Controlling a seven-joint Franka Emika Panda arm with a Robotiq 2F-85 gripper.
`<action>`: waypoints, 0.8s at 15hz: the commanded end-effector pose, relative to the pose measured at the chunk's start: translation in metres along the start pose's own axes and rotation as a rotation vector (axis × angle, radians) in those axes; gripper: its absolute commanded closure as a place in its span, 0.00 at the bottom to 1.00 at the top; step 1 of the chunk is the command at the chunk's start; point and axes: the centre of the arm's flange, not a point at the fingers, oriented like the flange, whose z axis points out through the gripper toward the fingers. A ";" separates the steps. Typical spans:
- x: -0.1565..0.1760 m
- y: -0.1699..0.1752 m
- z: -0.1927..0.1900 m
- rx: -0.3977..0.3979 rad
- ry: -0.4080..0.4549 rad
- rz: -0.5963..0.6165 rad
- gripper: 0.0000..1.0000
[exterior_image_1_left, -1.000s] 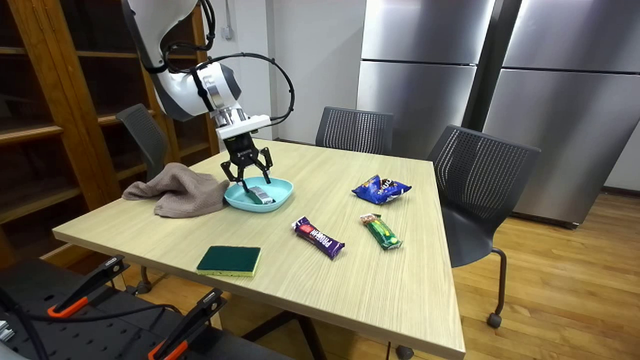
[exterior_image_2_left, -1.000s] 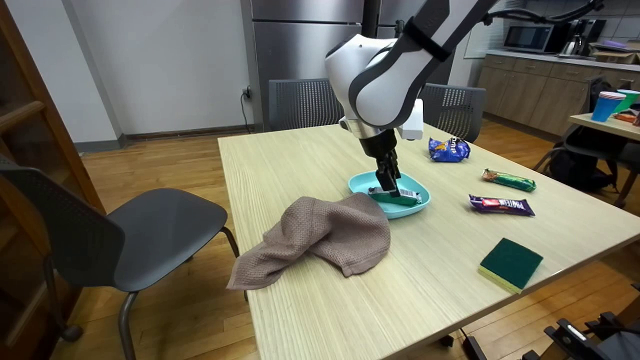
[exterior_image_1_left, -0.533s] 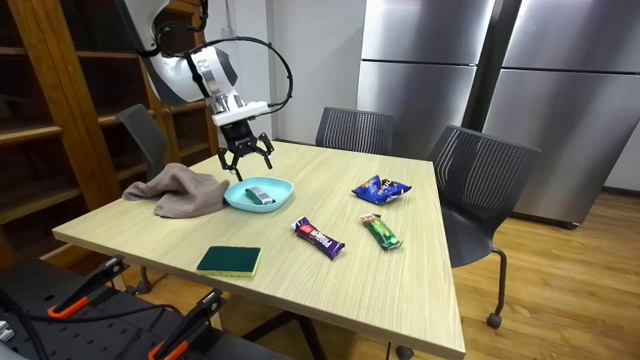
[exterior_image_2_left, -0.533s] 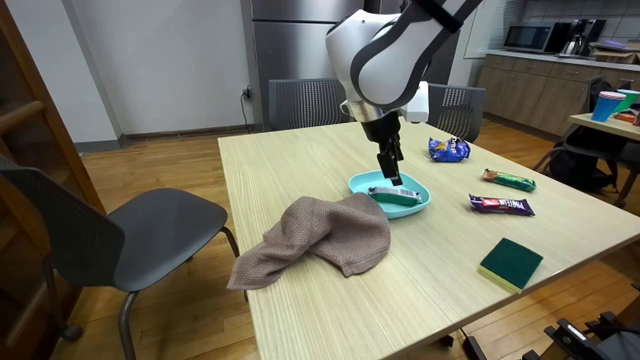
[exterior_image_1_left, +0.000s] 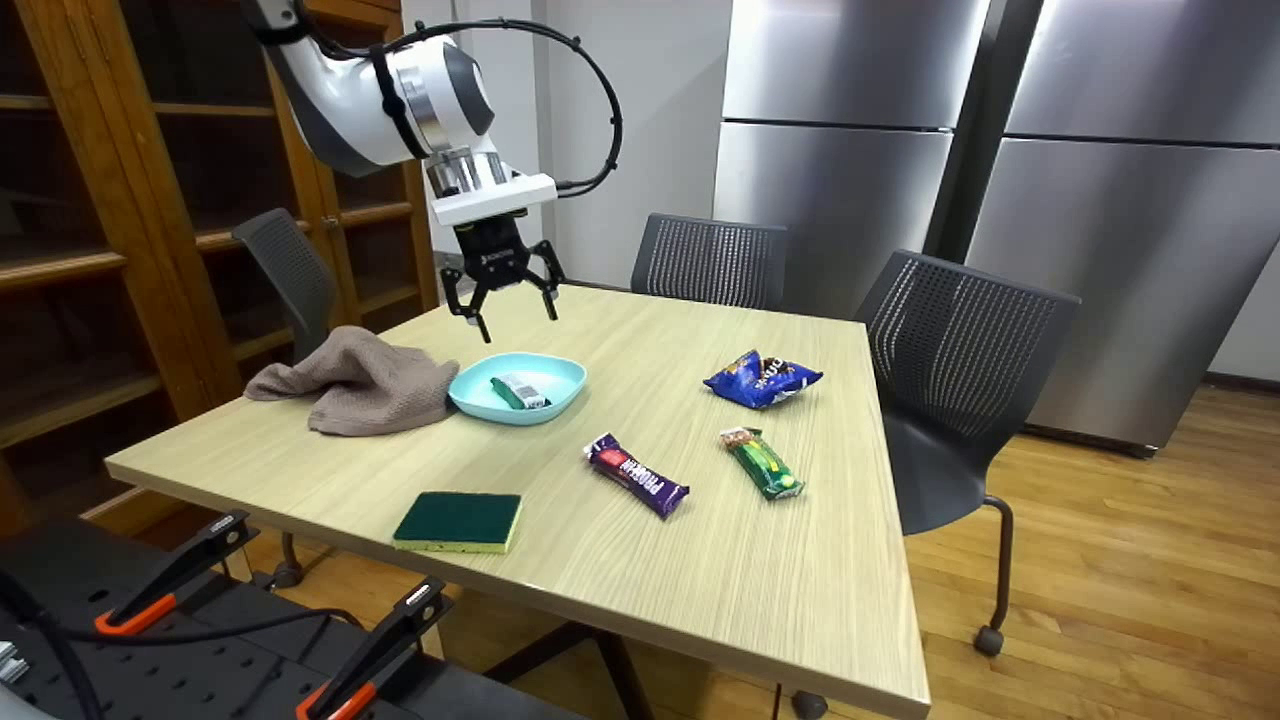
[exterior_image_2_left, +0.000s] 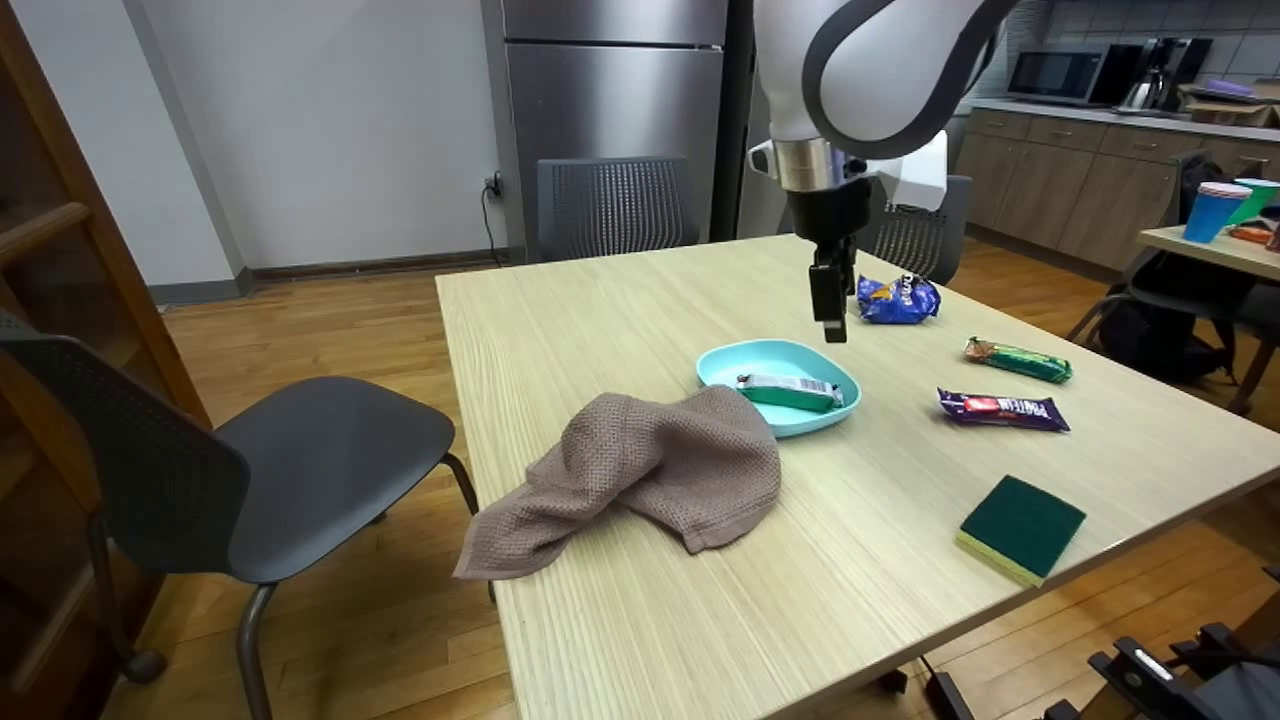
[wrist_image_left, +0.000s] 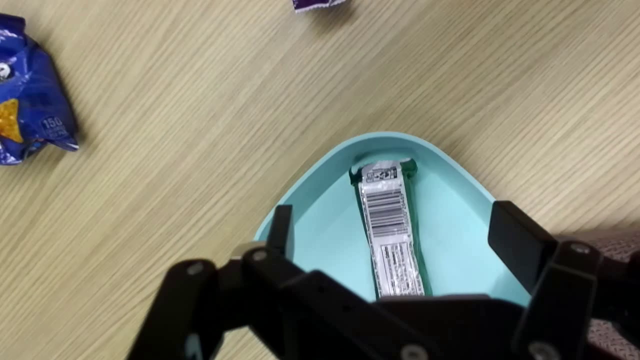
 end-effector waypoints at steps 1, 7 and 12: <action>-0.058 -0.010 -0.002 -0.004 0.024 0.013 0.00; -0.076 -0.009 0.020 -0.019 -0.010 0.001 0.00; -0.089 -0.015 0.021 -0.030 -0.011 -0.015 0.00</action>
